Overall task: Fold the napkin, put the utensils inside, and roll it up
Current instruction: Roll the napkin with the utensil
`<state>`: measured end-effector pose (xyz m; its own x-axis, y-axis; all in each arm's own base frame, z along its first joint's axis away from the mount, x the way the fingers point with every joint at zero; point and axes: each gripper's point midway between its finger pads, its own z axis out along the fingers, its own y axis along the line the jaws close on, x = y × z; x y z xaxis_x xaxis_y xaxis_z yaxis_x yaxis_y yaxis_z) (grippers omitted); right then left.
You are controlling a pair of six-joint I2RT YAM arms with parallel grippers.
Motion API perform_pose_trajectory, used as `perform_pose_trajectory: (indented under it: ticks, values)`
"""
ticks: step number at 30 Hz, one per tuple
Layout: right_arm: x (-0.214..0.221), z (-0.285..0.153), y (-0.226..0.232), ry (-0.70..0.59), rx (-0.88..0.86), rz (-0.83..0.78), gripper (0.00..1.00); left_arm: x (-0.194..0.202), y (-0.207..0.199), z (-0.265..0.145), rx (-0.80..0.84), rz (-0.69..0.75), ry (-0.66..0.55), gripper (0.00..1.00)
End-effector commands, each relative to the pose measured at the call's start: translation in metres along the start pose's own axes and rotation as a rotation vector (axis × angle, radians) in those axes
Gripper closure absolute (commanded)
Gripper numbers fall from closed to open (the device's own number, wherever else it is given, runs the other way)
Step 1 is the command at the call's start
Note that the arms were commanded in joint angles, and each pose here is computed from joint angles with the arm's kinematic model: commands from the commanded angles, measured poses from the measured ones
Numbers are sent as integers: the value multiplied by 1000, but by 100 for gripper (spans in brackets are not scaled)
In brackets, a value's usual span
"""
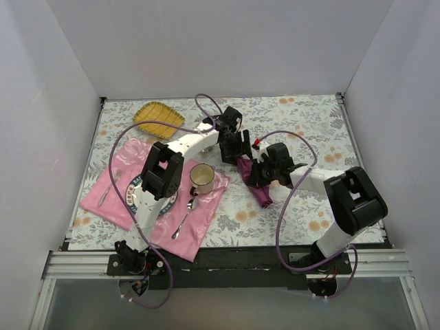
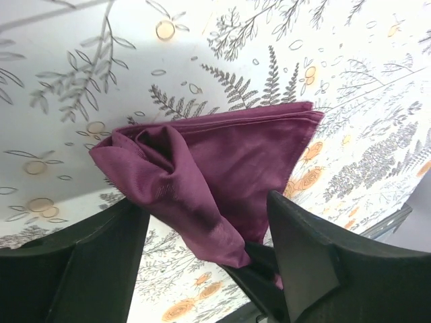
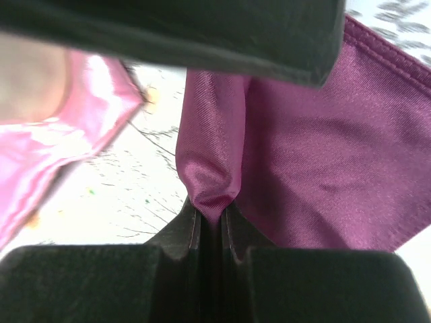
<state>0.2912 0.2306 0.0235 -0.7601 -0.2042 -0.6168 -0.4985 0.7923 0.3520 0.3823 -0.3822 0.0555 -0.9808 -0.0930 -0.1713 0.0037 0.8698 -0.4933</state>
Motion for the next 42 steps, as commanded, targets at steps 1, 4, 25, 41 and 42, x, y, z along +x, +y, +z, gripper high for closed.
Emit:
perform_pose_trajectory:
  ticks: [1, 4, 25, 41, 42]
  values:
    - [70, 2, 11, 260, -194, 149, 99, -24, -33, -56, 143, 83, -100, 29]
    - [74, 4, 10, 287, -250, 218, 99, -24, -40, -70, 178, 108, -126, 29]
    - [81, 1, -7, 265, -371, 503, 99, -3, -19, -22, 275, 103, -104, 66]
    - [50, -52, -19, 233, -140, 316, 65, -6, 70, 24, 53, 58, -123, 75]
    - [51, -55, -20, 236, -131, 310, 62, -5, 71, 26, 54, 59, -119, 75]
